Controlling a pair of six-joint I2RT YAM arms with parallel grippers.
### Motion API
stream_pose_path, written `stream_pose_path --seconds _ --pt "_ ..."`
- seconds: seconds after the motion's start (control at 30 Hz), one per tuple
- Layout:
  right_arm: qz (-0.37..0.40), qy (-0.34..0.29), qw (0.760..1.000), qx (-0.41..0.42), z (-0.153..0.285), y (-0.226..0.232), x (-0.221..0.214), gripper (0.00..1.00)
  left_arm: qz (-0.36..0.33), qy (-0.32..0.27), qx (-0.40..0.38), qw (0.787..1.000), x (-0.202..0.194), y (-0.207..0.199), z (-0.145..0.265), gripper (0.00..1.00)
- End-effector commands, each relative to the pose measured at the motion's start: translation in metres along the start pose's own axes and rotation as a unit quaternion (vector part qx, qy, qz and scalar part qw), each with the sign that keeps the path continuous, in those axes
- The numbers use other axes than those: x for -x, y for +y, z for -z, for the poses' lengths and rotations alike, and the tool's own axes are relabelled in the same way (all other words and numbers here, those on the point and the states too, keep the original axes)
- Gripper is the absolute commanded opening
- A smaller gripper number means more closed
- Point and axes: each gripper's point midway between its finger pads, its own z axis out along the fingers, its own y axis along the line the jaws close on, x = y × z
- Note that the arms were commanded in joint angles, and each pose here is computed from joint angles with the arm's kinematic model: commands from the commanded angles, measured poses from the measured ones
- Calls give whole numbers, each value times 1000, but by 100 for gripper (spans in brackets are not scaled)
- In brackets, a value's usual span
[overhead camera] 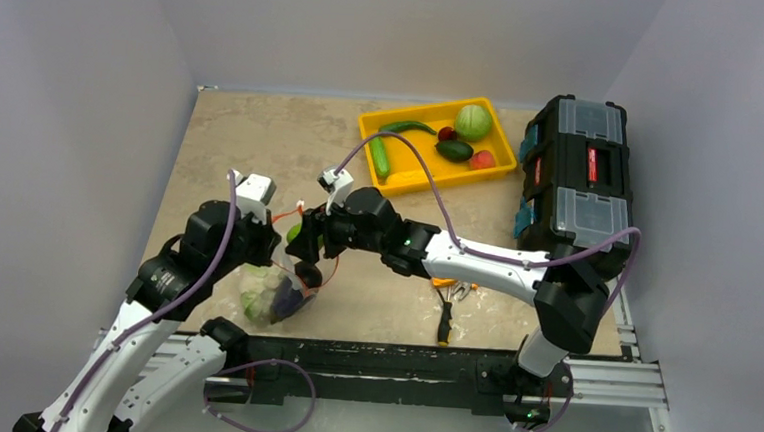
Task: Place the food in the zip-top bag and seal the zipper
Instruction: Place the fake vegetable in the zipper food storage bag.
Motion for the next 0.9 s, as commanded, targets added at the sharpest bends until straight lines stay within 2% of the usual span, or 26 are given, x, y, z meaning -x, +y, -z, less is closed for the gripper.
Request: stream_pose_path --seconds 0.0,0.57,0.87 --pt "0 -52 998 31 4 25 41 28 8 -33 -6 999 13 -2 4 0" --pt "-5 -54 998 17 -11 22 48 56 7 -77 -36 996 22 -10 18 0" --pt "-8 -62 998 11 -13 22 53 76 7 -80 -38 996 23 -10 19 0"
